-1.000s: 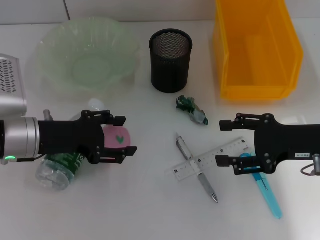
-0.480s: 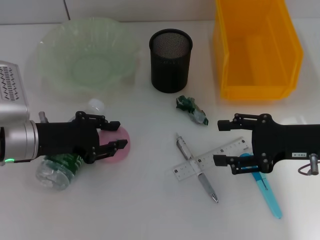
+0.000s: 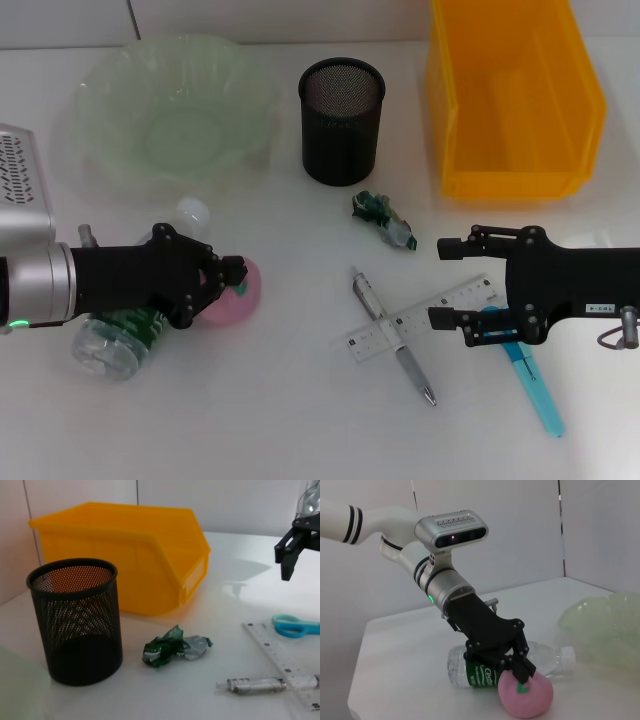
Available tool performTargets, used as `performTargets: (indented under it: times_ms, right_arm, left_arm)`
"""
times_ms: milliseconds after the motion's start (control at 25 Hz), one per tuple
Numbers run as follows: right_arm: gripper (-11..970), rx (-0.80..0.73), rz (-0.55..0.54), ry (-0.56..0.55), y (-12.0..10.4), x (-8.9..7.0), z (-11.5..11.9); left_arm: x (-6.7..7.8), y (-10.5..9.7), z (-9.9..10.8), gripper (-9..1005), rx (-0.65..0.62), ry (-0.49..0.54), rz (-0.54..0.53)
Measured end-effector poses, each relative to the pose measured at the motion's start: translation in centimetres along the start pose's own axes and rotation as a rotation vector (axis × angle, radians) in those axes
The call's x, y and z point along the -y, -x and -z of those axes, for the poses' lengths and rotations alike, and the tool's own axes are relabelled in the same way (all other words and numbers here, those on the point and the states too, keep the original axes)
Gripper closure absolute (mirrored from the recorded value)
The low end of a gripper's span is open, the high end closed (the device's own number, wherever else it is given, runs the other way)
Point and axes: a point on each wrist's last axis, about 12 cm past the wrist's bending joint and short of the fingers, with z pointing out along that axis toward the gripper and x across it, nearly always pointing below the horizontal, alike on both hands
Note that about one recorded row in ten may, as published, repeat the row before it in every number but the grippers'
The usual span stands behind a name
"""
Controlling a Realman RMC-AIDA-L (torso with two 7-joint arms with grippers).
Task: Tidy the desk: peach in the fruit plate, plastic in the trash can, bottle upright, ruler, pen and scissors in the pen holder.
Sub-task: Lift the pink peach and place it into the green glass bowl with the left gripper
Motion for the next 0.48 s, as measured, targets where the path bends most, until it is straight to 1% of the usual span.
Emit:
performTargets:
  times_ms: [40,80,200,320,480]
  right_arm:
    - [138,0.000,0.000,0.000,0.0,0.0,0.0]
    - [138,0.000,0.000,0.000,0.0,0.0,0.0]
    - [138,0.000,-0.002,-0.001,-0.1,0.0,0.0]
    - [138,0.000,-0.005,-0.003,-0.2,-0.1,0.1]
    - [138,0.000,-0.006,-0.005,-0.2,-0.1,0.1]
  left_arm:
    - [0.1,0.1,0.0,837,0.008,-0.003,0.002]
    - [0.2,0.4,0.1,870,0.044,-0.007,0.010]
    - [0.2,0.6,0.3,916,0.071,-0.006,0.014]
    - [-0.1,1.2,0.8,962,0.141,0.023,0.014]
    - [-0.2,1.7,1.0,962,0.196,0.039,0.007]
